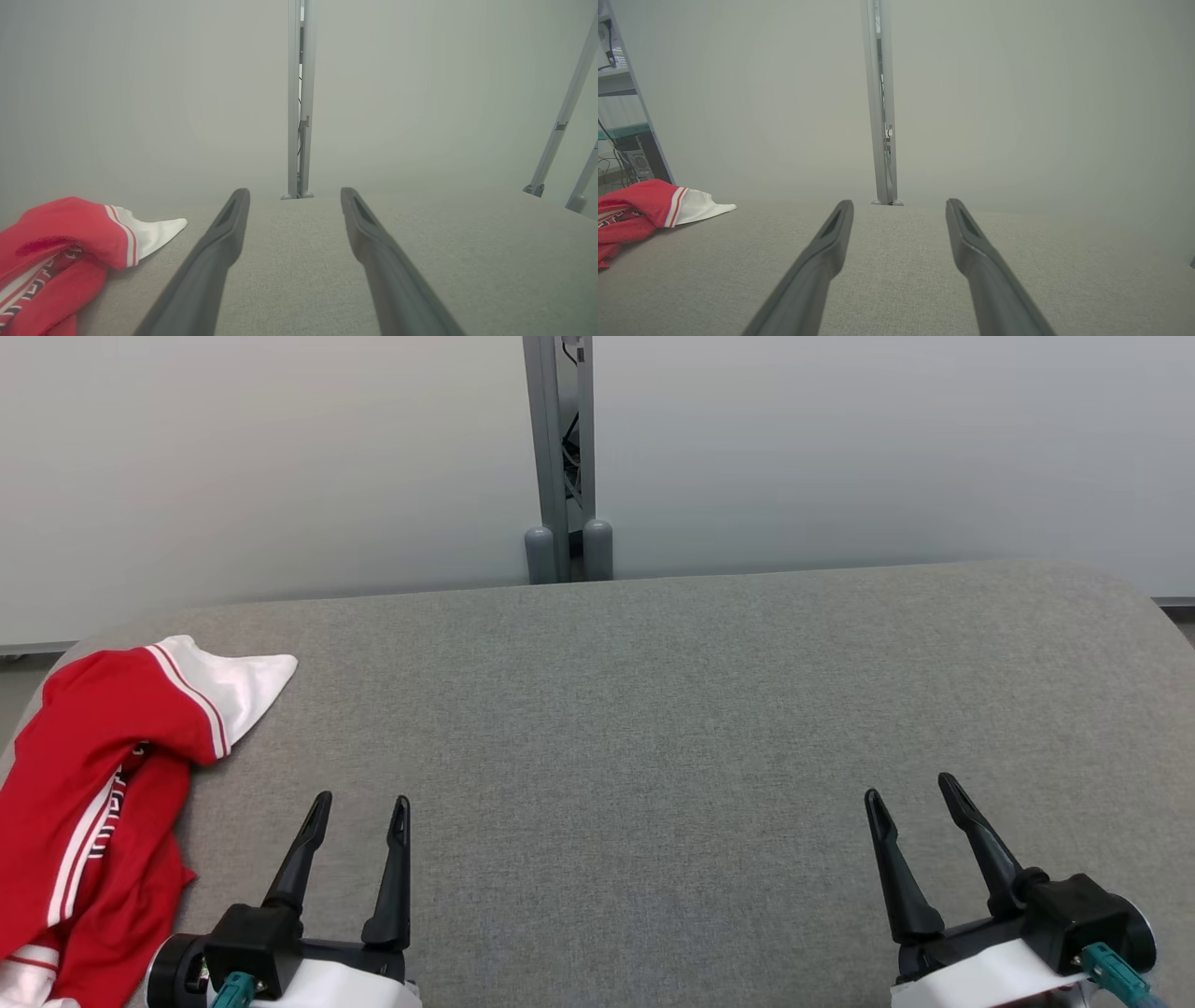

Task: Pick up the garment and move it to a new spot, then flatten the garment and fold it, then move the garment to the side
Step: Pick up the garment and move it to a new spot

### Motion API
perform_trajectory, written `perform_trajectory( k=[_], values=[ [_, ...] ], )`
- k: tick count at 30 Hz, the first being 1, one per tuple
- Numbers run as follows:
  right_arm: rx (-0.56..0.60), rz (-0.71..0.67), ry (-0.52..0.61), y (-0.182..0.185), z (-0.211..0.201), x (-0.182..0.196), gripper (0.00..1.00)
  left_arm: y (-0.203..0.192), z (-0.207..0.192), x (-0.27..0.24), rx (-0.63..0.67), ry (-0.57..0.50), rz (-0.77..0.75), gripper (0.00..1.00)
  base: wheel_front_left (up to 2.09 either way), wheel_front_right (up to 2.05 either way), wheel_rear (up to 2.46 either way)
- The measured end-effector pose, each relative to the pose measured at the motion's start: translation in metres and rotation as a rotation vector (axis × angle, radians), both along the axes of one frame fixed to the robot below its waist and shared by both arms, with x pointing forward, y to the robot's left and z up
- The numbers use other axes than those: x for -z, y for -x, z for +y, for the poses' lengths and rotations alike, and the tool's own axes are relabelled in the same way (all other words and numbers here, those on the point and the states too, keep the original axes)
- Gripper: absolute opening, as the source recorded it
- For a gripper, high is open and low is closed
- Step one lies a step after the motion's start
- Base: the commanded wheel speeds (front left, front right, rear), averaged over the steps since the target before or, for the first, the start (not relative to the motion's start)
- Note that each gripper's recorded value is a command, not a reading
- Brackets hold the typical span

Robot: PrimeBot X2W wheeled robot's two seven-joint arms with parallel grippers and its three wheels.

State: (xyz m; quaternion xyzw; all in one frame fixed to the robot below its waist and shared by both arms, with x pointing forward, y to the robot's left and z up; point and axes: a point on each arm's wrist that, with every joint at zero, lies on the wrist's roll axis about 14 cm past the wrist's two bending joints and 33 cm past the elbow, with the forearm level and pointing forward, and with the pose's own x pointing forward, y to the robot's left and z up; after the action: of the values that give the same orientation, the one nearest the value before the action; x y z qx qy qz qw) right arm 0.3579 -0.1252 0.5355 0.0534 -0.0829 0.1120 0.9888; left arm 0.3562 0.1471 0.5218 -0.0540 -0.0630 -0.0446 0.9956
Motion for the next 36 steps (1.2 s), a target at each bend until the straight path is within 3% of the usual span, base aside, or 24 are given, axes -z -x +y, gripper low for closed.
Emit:
perform_trajectory(
  k=[13,36],
  values=[
    [-0.093,-0.001,-0.043,-0.012,0.030,-0.003,1.00,0.017,0.035,0.002,-0.122,0.000,0.005,1.00,0.00,0.00,0.00],
    [-0.411,0.003,-0.072,-0.013,0.136,-0.008,1.00,0.074,0.110,-0.002,-0.398,0.005,-0.010,1.00,0.00,0.00,0.00]
  ],
)
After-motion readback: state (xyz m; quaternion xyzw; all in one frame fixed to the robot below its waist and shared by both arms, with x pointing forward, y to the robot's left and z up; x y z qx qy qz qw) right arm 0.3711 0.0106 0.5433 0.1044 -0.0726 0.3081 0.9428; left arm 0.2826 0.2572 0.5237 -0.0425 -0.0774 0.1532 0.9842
